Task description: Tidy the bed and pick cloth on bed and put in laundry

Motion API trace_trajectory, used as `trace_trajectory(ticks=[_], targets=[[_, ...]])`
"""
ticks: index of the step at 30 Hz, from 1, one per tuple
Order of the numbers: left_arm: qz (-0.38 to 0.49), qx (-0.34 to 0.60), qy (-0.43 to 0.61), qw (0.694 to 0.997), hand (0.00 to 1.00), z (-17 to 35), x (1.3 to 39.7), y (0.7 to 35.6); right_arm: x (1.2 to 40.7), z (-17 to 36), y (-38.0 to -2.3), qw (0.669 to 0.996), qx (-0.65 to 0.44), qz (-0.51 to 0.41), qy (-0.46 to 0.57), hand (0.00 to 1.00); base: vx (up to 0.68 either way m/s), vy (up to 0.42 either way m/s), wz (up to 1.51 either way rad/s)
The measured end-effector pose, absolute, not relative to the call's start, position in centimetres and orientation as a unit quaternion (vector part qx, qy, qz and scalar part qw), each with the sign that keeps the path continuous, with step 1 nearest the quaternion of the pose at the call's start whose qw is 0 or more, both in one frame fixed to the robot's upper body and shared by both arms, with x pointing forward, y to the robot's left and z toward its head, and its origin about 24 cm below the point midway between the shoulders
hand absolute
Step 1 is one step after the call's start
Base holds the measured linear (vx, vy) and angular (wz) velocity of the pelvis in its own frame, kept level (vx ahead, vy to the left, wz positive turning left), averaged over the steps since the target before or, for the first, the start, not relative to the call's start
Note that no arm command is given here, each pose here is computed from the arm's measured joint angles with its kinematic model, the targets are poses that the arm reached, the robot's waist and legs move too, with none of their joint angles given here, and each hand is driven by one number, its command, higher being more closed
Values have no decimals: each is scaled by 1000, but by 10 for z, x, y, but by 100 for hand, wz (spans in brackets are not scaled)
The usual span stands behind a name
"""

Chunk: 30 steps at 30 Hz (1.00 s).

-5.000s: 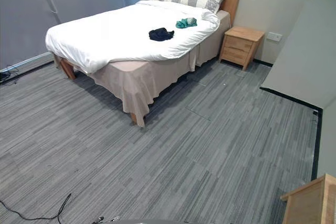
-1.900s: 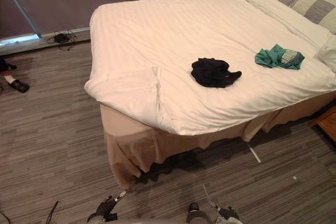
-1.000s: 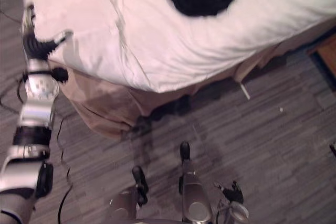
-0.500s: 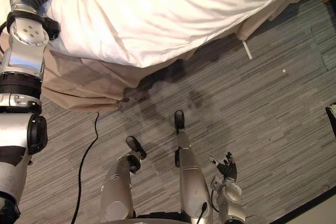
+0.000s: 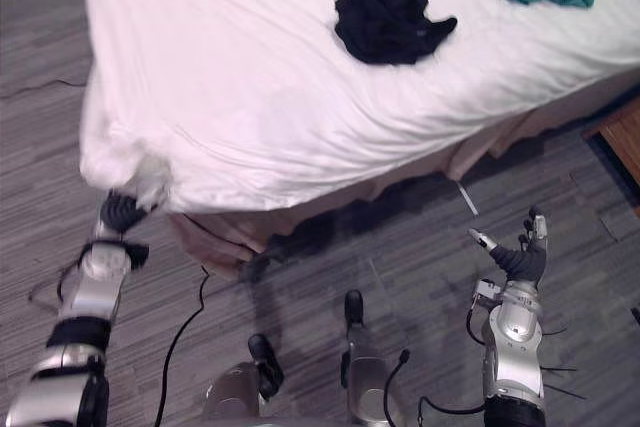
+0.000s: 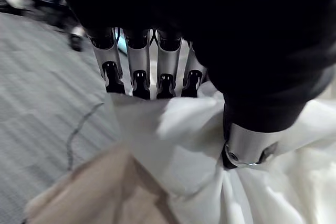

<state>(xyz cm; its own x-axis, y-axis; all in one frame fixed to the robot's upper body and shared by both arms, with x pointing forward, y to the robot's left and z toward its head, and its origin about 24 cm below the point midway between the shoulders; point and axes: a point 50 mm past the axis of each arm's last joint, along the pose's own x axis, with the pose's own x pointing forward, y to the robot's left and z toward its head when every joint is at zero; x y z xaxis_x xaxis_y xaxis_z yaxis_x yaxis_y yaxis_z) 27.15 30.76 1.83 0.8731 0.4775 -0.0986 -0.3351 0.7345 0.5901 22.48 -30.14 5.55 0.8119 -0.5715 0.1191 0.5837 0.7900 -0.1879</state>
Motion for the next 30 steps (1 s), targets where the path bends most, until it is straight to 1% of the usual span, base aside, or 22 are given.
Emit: trace_trajectory(ticks=[2, 3, 5, 6, 7, 9, 10, 11, 12, 14, 16, 17, 18, 19, 20, 21, 23, 26, 27, 30], targets=[[237, 233, 165, 929, 0, -15, 244, 297, 234, 61, -303, 945, -134, -296, -31, 100, -1, 56, 26], [243, 221, 182, 927, 0, -24, 235, 296, 237, 64, -303, 945, -140, -292, -35, 100, -10, 60, 28], [272, 177, 265, 908, 0, -63, 189, 296, 255, 78, -300, 948, -155, -273, -57, 100, -32, 59, 20], [278, 169, 278, 904, 0, -69, 182, 296, 258, 81, -299, 948, -157, -271, -61, 100, -53, 47, 22], [294, 144, 327, 886, 0, -89, 155, 294, 270, 90, -298, 948, -167, -260, -70, 100, -51, 31, 26], [315, 109, 373, 866, 0, -107, 127, 289, 293, 105, -291, 951, -173, -240, -87, 100, -97, 37, 37], [322, 88, 398, 855, 0, -117, 113, 283, 314, 127, -283, 951, -179, -224, -116, 100, -105, 34, 32], [324, 79, 401, 853, 0, -119, 112, 280, 322, 138, -280, 949, -183, -220, -129, 100, -147, 33, 30], [327, 62, 404, 852, 0, -122, 112, 275, 338, 168, -278, 943, -193, -217, -162, 100, -165, 19, 35], [326, 47, 391, 859, 0, -120, 122, 271, 355, 231, -276, 924, -211, -220, -230, 100, -219, 18, 47], [327, 29, 375, 867, 0, -117, 134, 268, 359, 289, -278, 901, -223, -235, -290, 100, -225, -5, 39], [317, 25, 362, 876, 0, -114, 144, 263, 359, 314, -281, 889, -234, -247, -307, 100, -145, -18, 38], [311, 25, 357, 881, 0, -113, 148, 261, 359, 322, -282, 886, -237, -251, -310, 100, -110, -16, 44], [293, 25, 344, 892, 0, -110, 161, 254, 359, 334, -286, 880, -242, -261, -313, 100, -69, -25, 46], [270, 25, 324, 907, 0, -104, 179, 244, 359, 338, -294, 881, -241, -273, -302, 100, -72, -32, 44], [262, 24, 316, 912, 0, -101, 186, 240, 360, 337, -297, 883, -236, -278, -295, 100, -37, -32, 41], [229, 9, 283, 931, 0, -91, 212, 218, 369, 324, -299, 901, -209, -274, -263, 100, -1, -15, 25], [203, -11, 257, 945, 0, -82, 227, 197, 377, 323, -281, 914, -162, -252, -273, 100, 13, -11, 7], [200, -12, 255, 946, 0, -81, 229, 195, 377, 325, -279, 916, -154, -248, -277, 100, 25, -4, 4], [176, -13, 234, 956, 0, -73, 241, 182, 387, 318, -257, 934, -94, -210, -272, 100, 0, 0, 0]])
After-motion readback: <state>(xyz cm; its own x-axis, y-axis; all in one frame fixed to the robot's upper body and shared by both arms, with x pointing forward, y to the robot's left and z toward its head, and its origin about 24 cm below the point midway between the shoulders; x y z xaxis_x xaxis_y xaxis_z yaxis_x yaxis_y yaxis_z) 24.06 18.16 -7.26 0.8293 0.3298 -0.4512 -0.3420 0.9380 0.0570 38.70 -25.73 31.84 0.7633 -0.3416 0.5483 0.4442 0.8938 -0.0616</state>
